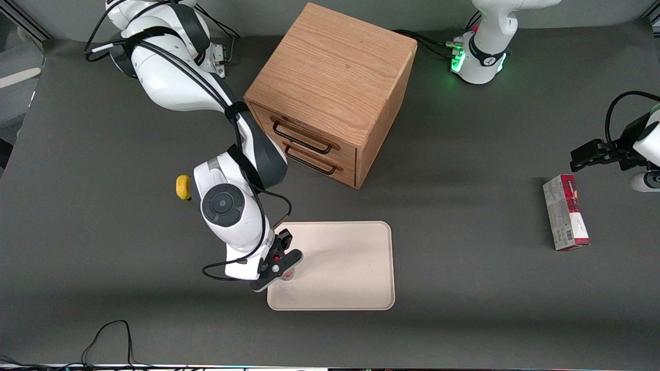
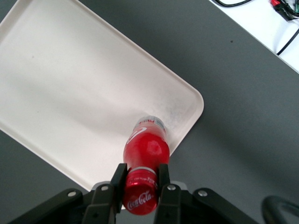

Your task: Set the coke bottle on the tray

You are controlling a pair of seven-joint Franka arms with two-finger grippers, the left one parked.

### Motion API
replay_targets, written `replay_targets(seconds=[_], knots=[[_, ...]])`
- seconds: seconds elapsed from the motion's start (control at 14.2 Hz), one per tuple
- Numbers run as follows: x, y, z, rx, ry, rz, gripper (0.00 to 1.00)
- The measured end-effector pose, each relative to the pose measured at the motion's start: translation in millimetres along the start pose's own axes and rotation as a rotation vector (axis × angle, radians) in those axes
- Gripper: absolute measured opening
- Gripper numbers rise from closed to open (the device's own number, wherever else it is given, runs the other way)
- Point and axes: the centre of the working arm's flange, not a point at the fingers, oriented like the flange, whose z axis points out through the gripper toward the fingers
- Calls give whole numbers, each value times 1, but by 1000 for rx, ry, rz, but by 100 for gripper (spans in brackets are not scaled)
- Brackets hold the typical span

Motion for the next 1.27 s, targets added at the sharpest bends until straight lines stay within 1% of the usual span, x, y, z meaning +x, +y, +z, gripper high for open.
replay_targets(seconds=[0.14,0.35,0.56,0.63,0.7,0.85,1.06,1.13,1.27], knots=[[1,1,13,0,3,2,31],[0,3,22,0,-4,4,31],[1,8,24,-3,15,10,32],[2,9,24,-4,22,11,37],[1,9,27,-4,21,12,46],[1,9,31,-4,23,14,68],[5,9,17,-7,44,24,98],[4,8,2,-6,39,26,100],[-2,8,-43,-3,6,29,100]])
